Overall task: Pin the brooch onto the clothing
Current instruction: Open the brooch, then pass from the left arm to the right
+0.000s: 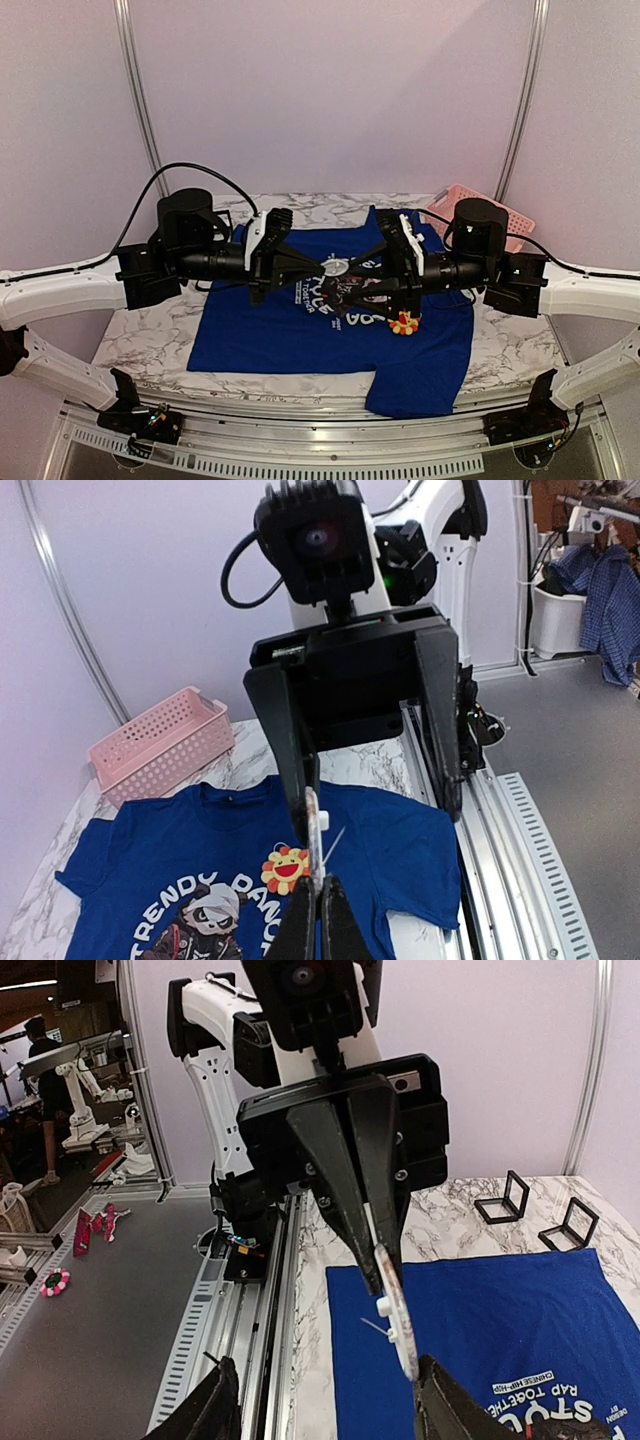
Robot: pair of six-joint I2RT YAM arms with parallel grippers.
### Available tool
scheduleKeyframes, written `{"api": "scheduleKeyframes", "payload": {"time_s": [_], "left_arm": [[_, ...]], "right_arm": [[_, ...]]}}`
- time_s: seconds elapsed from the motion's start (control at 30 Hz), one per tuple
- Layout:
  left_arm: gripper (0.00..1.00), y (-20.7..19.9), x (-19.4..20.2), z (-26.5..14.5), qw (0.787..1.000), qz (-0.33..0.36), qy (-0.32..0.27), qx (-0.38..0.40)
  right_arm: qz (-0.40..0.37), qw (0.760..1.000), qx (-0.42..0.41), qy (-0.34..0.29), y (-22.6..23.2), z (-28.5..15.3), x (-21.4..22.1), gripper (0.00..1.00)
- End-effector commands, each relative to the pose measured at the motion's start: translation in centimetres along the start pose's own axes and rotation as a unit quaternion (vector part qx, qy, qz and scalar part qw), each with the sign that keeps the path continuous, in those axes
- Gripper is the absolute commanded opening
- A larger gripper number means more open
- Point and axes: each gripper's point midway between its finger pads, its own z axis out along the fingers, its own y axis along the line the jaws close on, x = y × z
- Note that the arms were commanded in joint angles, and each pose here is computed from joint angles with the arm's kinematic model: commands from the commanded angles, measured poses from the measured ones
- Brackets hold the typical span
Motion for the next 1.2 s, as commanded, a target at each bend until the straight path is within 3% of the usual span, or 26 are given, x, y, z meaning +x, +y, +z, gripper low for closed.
{"api": "scheduleKeyframes", "payload": {"time_s": [0.0,0.13,0.27,0.5,0.7,0.93,1.03,1.07,1.1,1.17], "left_arm": [[0.0,-0.3,-0.3,0.1,1.0,0.005,-0.001,0.015],[0.0,-0.3,-0.6,0.2,1.0,0.001,-0.003,0.021],[0.0,-0.3,-0.7,0.5,1.0,-0.014,-0.003,0.025],[0.0,-0.1,-0.8,0.7,0.999,-0.028,-0.009,0.024],[0.0,-0.1,-0.7,0.8,0.999,-0.03,-0.009,0.023],[0.0,-0.1,-0.4,1.0,0.999,-0.042,-0.012,0.025],[0.0,0.3,0.1,1.1,0.998,-0.055,-0.005,0.014],[0.09,0.6,0.6,1.2,0.998,-0.063,0.003,0.004],[0.34,0.8,1.3,1.3,0.998,-0.069,0.011,-0.004],[0.57,1.3,3.2,1.3,0.996,-0.072,0.036,-0.023]], "right_arm": [[0.005,0.999,0.012,0.044,0.6,-2.1,1.7,0.57],[-0.003,0.998,0.069,0.003,-1.5,-4.0,-0.3,0.54],[-0.029,0.996,0.075,-0.027,-2.1,-3.6,-3.0,0.38],[-0.026,0.999,0.017,-0.028,-1.8,-1.3,-3.0,0.4],[-0.016,1.0,-0.005,-0.021,-1.7,-0.5,-2.4,0.19],[-0.01,1.0,0.003,-0.024,-2.1,-0.4,-2.2,0.02],[0.005,0.999,0.043,-0.02,-3.5,-0.4,-1.6,0.0],[0.015,0.997,0.078,-0.016,-4.7,-0.5,-1.0,0.0],[0.023,0.993,0.114,-0.012,-5.9,-0.9,-0.4,0.0],[0.04,0.982,0.187,-0.002,-8.4,-2.1,1.3,0.0]]}}
